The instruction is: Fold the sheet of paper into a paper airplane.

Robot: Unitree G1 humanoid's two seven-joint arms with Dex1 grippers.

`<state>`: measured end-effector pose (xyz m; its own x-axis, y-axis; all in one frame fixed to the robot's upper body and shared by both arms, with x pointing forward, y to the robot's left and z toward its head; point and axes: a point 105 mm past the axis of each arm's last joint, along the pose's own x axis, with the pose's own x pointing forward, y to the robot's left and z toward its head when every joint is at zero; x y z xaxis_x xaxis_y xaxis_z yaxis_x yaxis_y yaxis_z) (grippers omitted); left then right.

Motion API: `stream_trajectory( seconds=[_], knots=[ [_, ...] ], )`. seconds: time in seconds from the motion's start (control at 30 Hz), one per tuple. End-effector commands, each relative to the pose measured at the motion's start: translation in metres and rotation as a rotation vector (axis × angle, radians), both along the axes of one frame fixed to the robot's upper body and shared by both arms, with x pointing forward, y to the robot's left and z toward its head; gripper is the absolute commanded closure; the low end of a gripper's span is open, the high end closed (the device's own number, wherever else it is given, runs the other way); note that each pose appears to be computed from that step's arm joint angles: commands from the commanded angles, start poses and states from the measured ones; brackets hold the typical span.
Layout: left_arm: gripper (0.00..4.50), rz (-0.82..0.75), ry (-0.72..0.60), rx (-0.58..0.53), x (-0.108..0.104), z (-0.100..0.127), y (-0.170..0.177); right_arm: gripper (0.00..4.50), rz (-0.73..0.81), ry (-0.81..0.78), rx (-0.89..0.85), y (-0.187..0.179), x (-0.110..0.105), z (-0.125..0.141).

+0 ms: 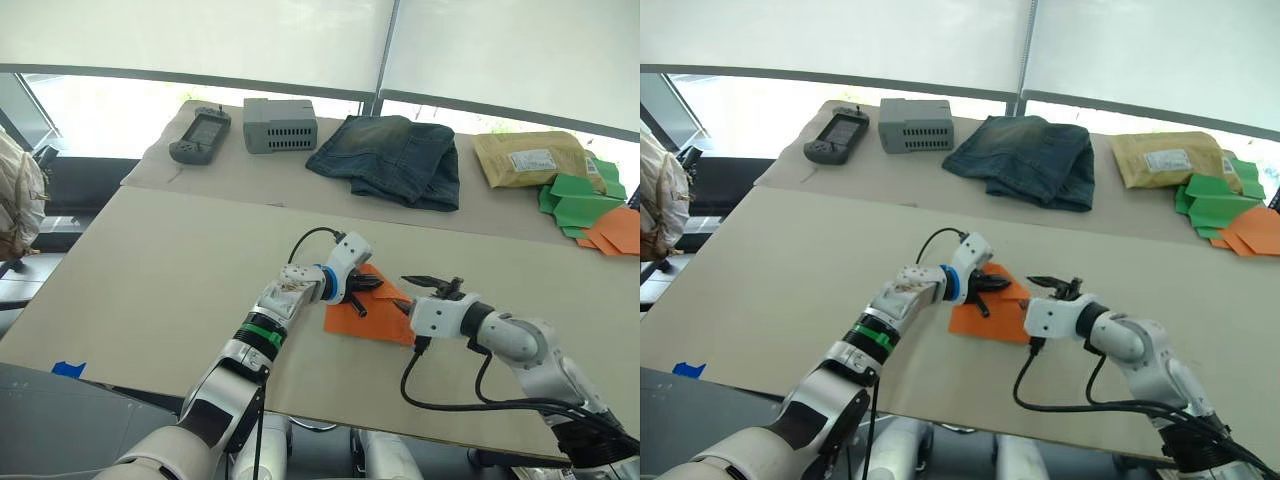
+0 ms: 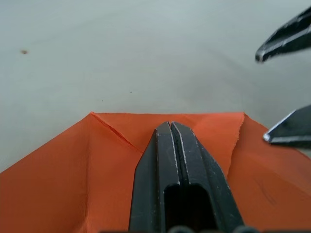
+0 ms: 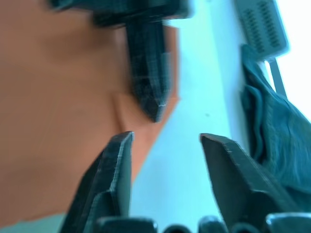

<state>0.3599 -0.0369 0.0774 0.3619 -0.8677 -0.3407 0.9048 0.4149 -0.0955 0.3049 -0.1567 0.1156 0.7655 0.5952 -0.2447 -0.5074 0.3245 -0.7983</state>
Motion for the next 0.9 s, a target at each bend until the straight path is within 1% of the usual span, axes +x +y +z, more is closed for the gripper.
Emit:
stream_trajectory(
  seconds=[0.03, 0.1, 0.13, 0.17, 0.2, 0.3, 0.37, 0.57, 0.73, 0.9],
  knots=[
    [4.5, -0.057, -0.09, 0.005, -0.001, 0.019, -0.014, 3.44, -0.088, 0.008, 0.169, -0.007, 0.011, 0.015],
    [4.5, -0.054, -0.09, 0.003, -0.001, 0.02, -0.013, 4.13, -0.147, 0.059, 0.257, -0.006, 0.02, 0.011],
    [4.5, -0.052, -0.09, 0.001, -0.001, 0.02, -0.012, 4.39, -0.158, 0.081, 0.28, -0.004, 0.022, 0.009],
    [4.5, -0.05, -0.091, 0.0, 0.0, 0.02, -0.012, 4.49, -0.181, 0.107, 0.287, -0.005, 0.024, 0.004],
    [4.5, -0.049, -0.092, 0.0, 0.0, 0.02, -0.012, 4.49, -0.195, 0.123, 0.285, -0.005, 0.025, 0.001],
    [4.5, -0.026, -0.088, -0.028, 0.002, 0.022, -0.01, 4.49, -0.241, 0.216, 0.36, 0.0, 0.027, -0.016],
    [4.5, -0.022, -0.088, -0.03, 0.003, 0.022, -0.009, 4.49, -0.259, 0.259, 0.365, 0.002, 0.026, -0.026],
    [4.5, -0.019, -0.088, -0.026, 0.003, 0.02, -0.007, 4.49, -0.27, 0.341, 0.385, 0.005, 0.014, -0.046],
    [4.5, -0.022, -0.086, -0.024, 0.003, 0.019, -0.008, 4.49, -0.306, 0.378, 0.367, -0.004, 0.004, -0.059],
    [4.5, -0.03, -0.082, -0.023, 0.002, 0.018, -0.008, 4.49, -0.386, 0.427, 0.394, -0.023, -0.01, -0.069]
  ],
)
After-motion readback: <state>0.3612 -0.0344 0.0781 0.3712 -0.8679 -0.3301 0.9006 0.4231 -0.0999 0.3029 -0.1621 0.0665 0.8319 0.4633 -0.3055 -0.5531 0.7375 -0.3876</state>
